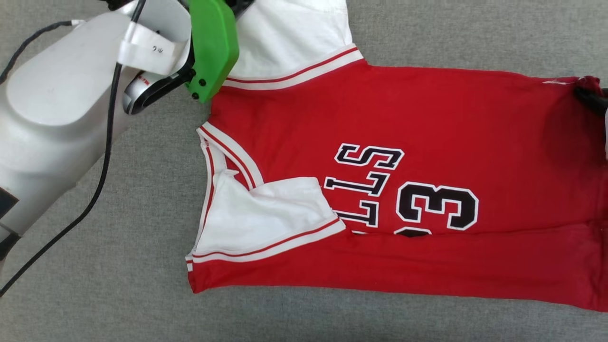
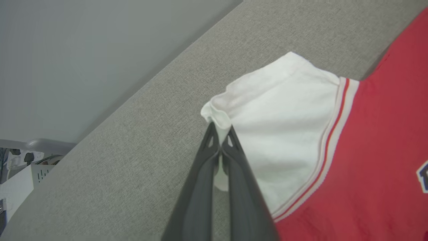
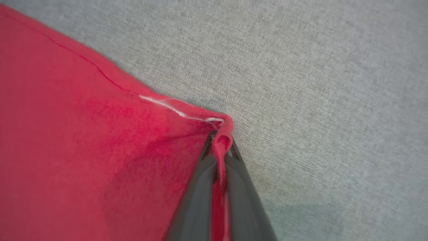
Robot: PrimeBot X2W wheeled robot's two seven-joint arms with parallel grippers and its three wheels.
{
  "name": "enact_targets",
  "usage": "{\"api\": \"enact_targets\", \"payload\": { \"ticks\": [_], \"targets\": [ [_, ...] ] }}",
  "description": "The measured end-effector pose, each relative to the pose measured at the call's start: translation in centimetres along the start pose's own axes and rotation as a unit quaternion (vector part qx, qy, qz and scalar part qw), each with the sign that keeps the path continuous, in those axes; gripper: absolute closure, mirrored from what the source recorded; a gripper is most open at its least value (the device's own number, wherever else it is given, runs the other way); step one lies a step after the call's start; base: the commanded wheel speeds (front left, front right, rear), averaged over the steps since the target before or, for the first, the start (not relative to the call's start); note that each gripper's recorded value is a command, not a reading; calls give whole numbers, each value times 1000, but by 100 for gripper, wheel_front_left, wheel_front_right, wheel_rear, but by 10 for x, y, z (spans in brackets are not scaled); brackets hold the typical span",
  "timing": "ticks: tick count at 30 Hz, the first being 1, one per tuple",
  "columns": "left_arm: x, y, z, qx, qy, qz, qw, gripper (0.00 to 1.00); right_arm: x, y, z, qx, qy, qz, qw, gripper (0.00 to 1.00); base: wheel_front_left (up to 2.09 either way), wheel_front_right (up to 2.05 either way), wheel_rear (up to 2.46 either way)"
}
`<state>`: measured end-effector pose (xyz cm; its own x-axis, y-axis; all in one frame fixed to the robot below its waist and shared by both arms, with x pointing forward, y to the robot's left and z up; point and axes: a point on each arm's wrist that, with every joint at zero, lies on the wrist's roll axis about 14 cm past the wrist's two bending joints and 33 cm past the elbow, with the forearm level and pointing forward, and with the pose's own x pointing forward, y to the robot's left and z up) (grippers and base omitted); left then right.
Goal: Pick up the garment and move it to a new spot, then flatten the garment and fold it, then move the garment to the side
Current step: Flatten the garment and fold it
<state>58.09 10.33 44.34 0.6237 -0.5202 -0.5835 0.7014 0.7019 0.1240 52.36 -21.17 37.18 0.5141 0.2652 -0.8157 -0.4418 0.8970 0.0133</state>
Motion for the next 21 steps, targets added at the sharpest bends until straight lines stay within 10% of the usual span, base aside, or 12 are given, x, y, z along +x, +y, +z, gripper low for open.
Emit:
{"api": "enact_targets", "payload": {
  "ticks": [21],
  "targets": [
    [-99, -65, -38, -22, -29, 19, 999, 100, -87, 33, -15, 10, -131, 4, 991, 100, 0, 0, 0]
  ]
}}
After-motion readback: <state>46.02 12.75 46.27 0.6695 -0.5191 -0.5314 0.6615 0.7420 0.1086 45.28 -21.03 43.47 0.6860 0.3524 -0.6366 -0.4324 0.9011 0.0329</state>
